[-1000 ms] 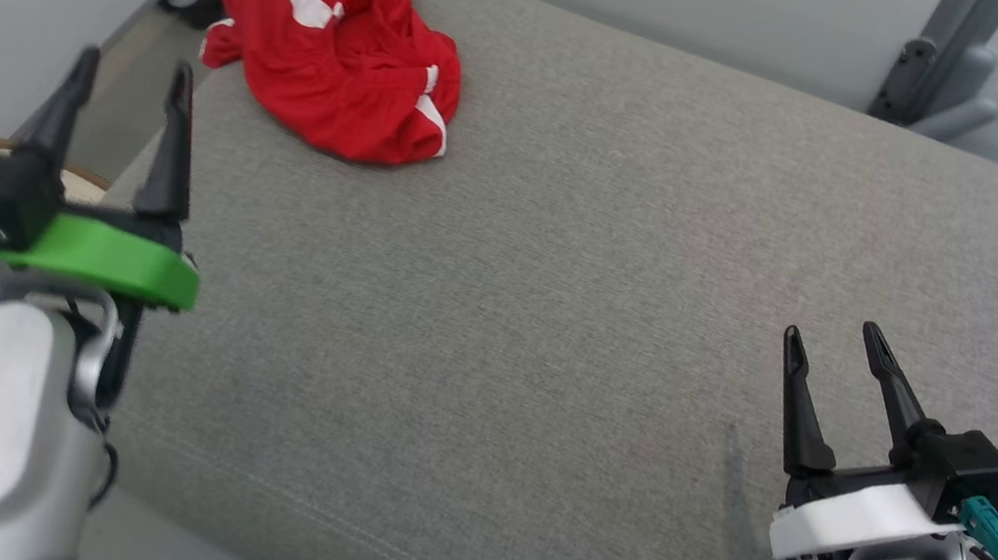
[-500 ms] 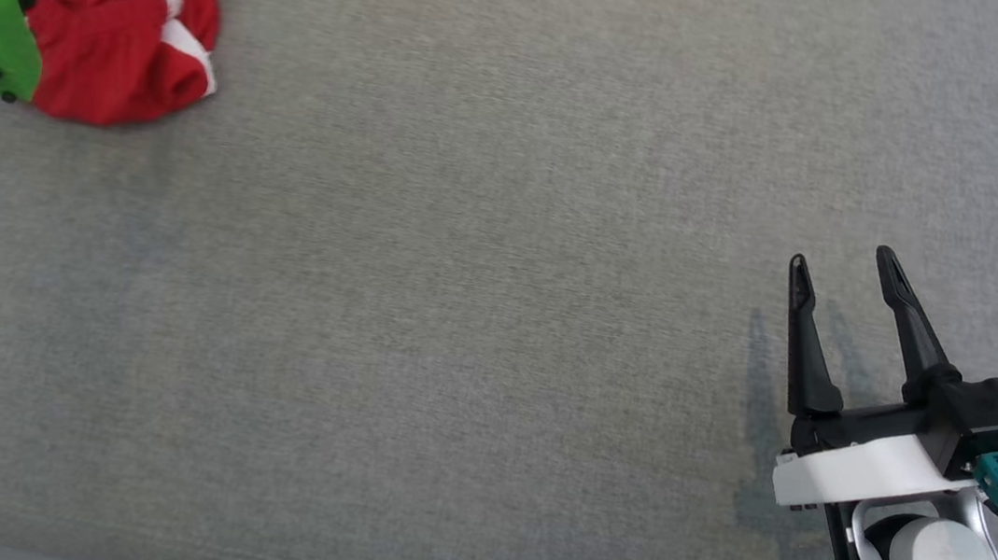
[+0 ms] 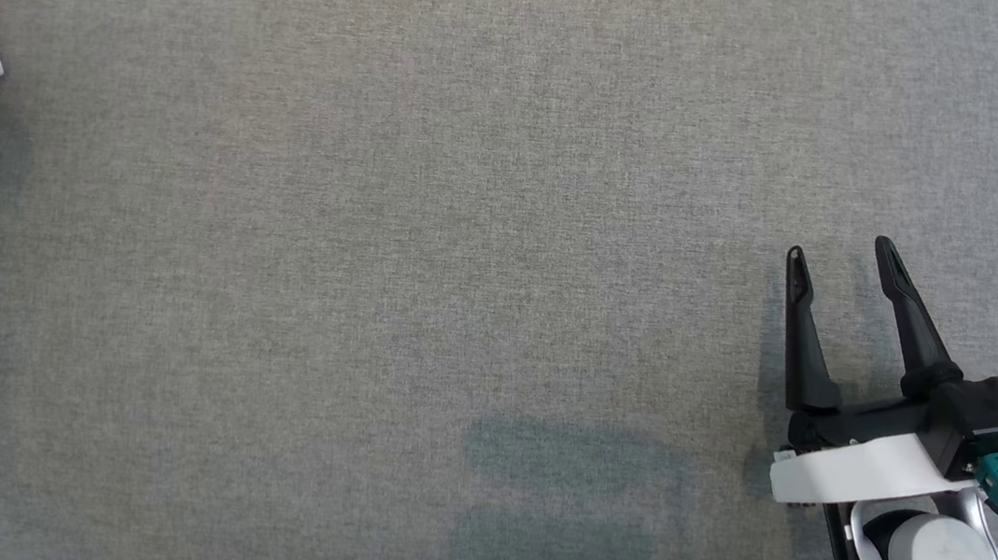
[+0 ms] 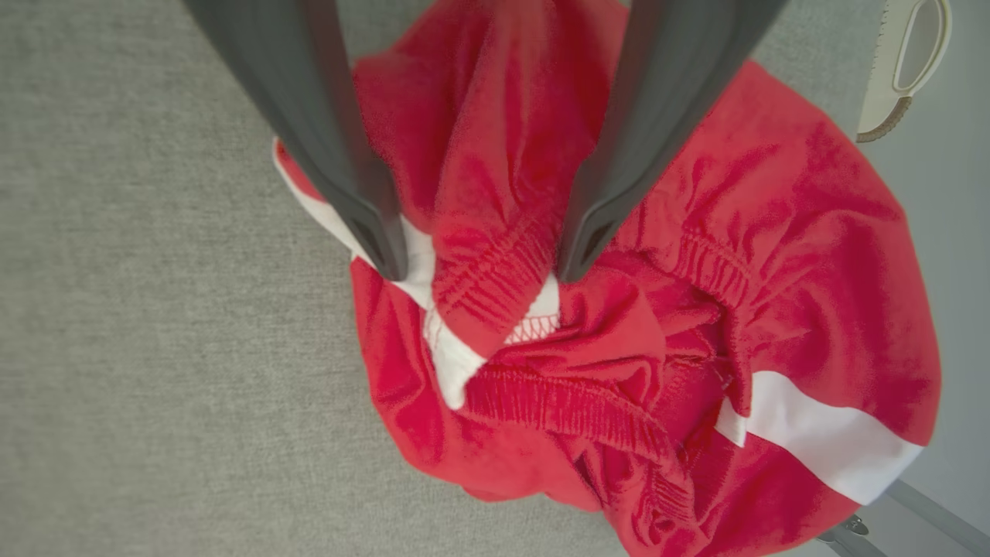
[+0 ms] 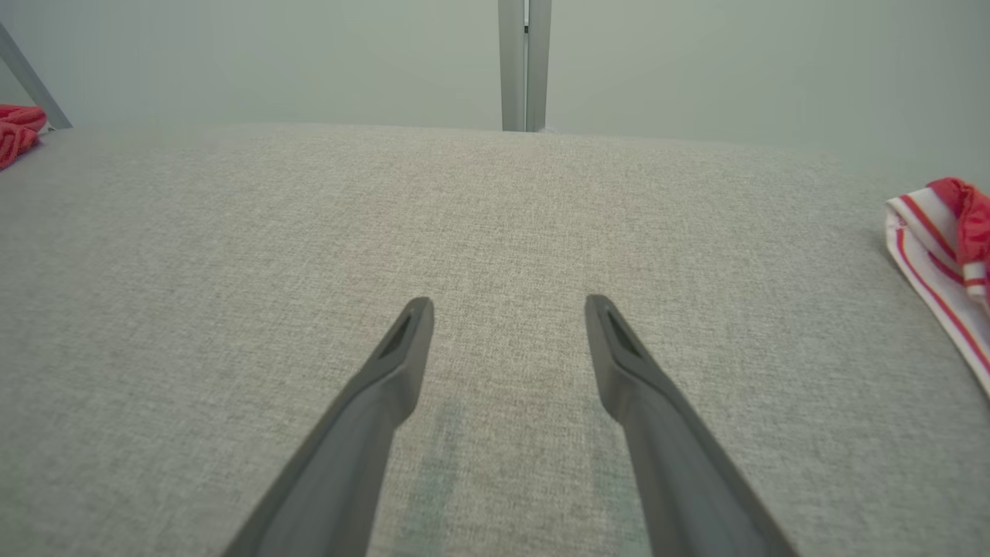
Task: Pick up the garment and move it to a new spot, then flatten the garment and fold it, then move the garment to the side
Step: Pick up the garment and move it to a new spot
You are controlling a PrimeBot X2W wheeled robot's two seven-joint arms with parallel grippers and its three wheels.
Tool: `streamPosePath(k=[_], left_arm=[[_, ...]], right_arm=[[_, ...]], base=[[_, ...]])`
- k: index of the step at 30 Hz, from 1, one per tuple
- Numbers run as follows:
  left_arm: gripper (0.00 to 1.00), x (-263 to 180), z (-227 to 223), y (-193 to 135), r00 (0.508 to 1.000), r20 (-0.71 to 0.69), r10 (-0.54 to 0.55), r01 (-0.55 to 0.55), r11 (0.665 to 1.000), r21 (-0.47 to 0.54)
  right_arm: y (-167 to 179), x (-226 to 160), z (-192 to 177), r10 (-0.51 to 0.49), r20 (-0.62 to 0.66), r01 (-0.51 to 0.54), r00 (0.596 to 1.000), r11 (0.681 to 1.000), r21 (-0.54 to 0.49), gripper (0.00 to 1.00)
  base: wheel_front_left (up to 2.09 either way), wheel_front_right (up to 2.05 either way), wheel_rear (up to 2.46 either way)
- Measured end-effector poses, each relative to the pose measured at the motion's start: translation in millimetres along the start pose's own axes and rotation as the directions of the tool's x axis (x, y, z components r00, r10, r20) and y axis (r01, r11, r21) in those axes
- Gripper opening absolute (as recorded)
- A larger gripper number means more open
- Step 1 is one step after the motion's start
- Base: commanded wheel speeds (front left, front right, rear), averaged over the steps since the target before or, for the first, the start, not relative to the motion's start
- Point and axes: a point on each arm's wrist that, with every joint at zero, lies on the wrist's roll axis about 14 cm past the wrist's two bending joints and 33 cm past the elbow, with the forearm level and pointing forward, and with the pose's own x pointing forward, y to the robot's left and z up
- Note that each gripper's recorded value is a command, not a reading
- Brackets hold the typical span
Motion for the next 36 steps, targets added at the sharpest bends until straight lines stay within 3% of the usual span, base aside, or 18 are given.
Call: streamPosePath(k=[3, 4, 6, 13, 23, 30, 36], left_arm=[[1.0, 7.9, -12.3, 2.9, 0.999, -0.04, 0.027, -0.027, 1.0, -0.011], [0.81, 9.1, -16.3, 3.1, 0.998, -0.052, 0.03, -0.031, 0.999, -0.013], [0.0, 9.3, -19.1, 4.3, 0.997, -0.063, 0.037, -0.038, 0.999, -0.018], [0.0, -0.7, -6.7, 5.4, 0.999, 0.007, 0.039, -0.038, 0.999, -0.033], [0.0, -41.1, 85.9, -11.7, 0.953, 0.302, -0.032, 0.023, 0.999, 0.033], [0.0, -100.0, 165.3, -75.0, 0.831, 0.521, -0.196, 0.146, 0.98, 0.136], [0.0, -179.7, 223.0, -143.6, 0.652, 0.656, -0.38, 0.26, 0.925, 0.277]], right_arm=[[-4.3, -1.0, -5.5, -0.011, -0.016, 0.011, 1.0, 1.0, -0.004, 1.0], [-5.1, -1.2, -6.8, -0.013, -0.02, 0.013, 1.0, 1.0, -0.005, 1.0], [-5.1, -1.0, -6.9, -0.013, -0.022, 0.013, 1.0, 1.0, -0.01, 1.0], [-0.2, -1.2, 5.0, 0.0, 0.006, 0.0, 1.0, 1.0, -0.013, 1.0], [2.9, -16.6, 34.3, -0.004, 0.078, 0.004, 0.997, 1.0, 0.008, 1.0], [-1.1, -43.5, 55.7, -0.034, 0.128, 0.031, 0.991, 0.999, 0.023, 1.0], [-8.1, -70.7, 76.6, -0.071, 0.185, 0.065, 0.98, 0.997, 0.034, 1.0]], base=[[0.0, 0.0, 0.0], [0.0, 0.0, 0.0], [0.0, 0.0, 0.0], [0.0, 0.0, 0.0], [0.0, 0.0, 0.0], [0.0, 0.0, 0.0], [0.0, 0.0, 0.0]])
